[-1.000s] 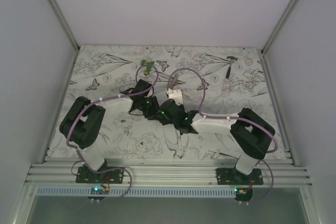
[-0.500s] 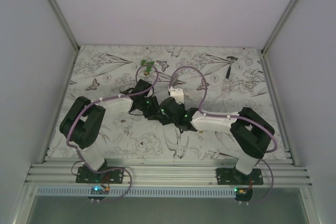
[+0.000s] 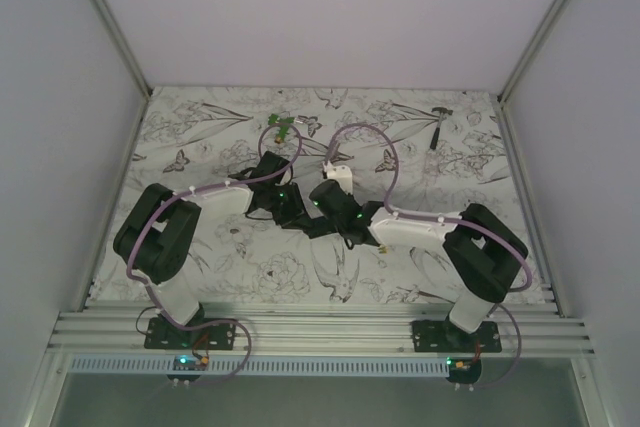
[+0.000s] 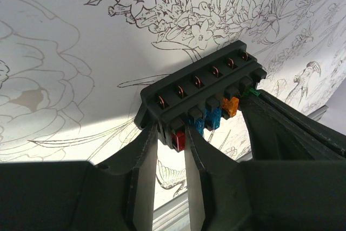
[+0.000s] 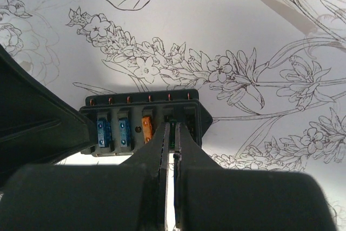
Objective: Snap on the fuse box
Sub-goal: Install the fuse at the fuse box base.
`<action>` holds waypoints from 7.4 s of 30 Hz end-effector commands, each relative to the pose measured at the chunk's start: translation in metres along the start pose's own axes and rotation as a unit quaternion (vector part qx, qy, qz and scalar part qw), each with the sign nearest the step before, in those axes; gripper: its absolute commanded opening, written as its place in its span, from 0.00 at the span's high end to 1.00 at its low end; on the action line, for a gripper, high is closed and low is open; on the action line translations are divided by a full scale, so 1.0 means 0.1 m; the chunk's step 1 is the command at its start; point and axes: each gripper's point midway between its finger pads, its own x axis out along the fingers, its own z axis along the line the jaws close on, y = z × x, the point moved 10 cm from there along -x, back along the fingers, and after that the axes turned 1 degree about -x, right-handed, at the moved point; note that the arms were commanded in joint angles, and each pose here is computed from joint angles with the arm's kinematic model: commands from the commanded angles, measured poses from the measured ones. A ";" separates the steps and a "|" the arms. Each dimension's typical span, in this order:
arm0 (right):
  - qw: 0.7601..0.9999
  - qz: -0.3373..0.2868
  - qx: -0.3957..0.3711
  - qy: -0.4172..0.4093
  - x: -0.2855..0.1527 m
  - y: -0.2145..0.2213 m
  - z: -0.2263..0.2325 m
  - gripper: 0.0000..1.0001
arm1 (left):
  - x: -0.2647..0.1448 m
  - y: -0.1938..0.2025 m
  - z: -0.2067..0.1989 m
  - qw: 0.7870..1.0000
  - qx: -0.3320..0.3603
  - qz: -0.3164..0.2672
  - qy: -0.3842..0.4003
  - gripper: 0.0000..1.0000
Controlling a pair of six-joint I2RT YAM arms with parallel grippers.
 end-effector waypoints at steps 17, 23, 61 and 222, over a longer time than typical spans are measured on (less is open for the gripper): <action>0.935 0.326 -0.126 0.064 0.16 0.96 -0.50 1.00 | 0.20 0.12 0.35 0.995 0.005 0.018 -0.103 0.86; 0.923 0.355 -0.132 0.076 0.21 1.02 -0.53 1.00 | 0.20 0.14 0.37 0.994 0.006 0.027 -0.102 0.87; 0.980 0.170 -0.007 -0.101 -0.35 -0.38 -0.03 0.74 | -0.20 0.37 0.16 0.999 0.023 0.010 -0.042 0.57; 0.973 0.195 0.000 -0.125 -0.03 -0.31 0.00 0.90 | -0.15 0.27 0.12 0.999 0.007 0.017 -0.044 0.69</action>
